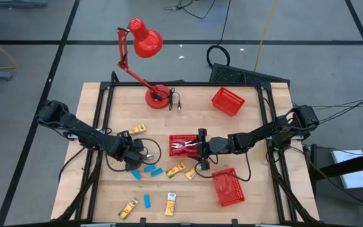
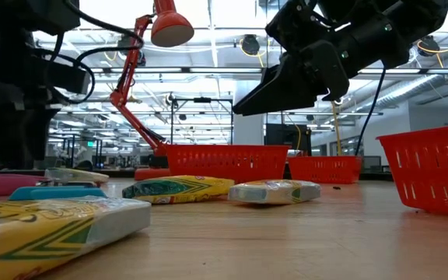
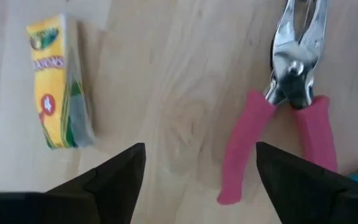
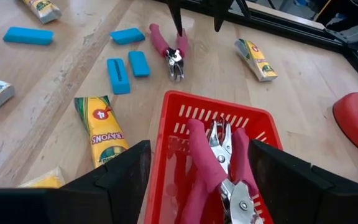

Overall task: Pick & Place School Supplies
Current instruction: Put the pink hole puncher into the middle red bin

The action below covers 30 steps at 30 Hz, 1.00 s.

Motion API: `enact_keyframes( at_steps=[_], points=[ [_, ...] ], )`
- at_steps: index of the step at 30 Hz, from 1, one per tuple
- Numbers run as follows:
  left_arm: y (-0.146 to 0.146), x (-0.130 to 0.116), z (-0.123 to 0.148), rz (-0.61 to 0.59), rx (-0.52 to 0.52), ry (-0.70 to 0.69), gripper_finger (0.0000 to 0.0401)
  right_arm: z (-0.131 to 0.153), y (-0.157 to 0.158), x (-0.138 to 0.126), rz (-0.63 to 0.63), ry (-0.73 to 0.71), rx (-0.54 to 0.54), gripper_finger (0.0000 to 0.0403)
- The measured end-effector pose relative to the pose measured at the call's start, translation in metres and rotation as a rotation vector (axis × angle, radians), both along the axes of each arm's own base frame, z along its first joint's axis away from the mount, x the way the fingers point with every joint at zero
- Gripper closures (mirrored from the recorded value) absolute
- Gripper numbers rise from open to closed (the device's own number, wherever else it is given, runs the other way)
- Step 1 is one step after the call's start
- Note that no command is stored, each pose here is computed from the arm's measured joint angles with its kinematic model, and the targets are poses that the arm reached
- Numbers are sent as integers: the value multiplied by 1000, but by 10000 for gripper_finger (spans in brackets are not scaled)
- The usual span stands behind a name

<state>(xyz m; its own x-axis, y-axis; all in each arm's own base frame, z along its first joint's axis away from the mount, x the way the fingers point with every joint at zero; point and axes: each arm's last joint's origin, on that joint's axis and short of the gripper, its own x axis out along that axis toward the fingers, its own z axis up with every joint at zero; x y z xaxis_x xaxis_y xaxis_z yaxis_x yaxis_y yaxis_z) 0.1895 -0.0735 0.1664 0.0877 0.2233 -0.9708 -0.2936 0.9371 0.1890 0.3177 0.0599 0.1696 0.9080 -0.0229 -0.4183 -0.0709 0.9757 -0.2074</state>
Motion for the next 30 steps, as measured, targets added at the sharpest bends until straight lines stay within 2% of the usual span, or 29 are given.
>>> enact_keyframes(
  at_steps=[8, 20, 24, 26, 29, 30],
  points=[
    [-3, 6, 0, -58, -74, -33, 100, 0, 0, 0, 0, 5, -1, 145],
    [12, -3, -29, -3, -179, -18, 139, -1, 4, -1, 15, 7, -6, 145],
    [10, -1, -30, -38, -189, -46, 195, -1, 4, -1, 16, 6, -6, 145],
    [8, 0, -30, -62, -185, -59, 246, 0, 4, -1, 16, 5, -7, 145],
    [5, 0, -30, -103, -160, -71, 349, 0, 4, -1, 15, 5, -4, 145],
    [5, -1, -30, -106, -155, -73, 361, 0, 4, -1, 15, 5, -3, 145]
  ],
)
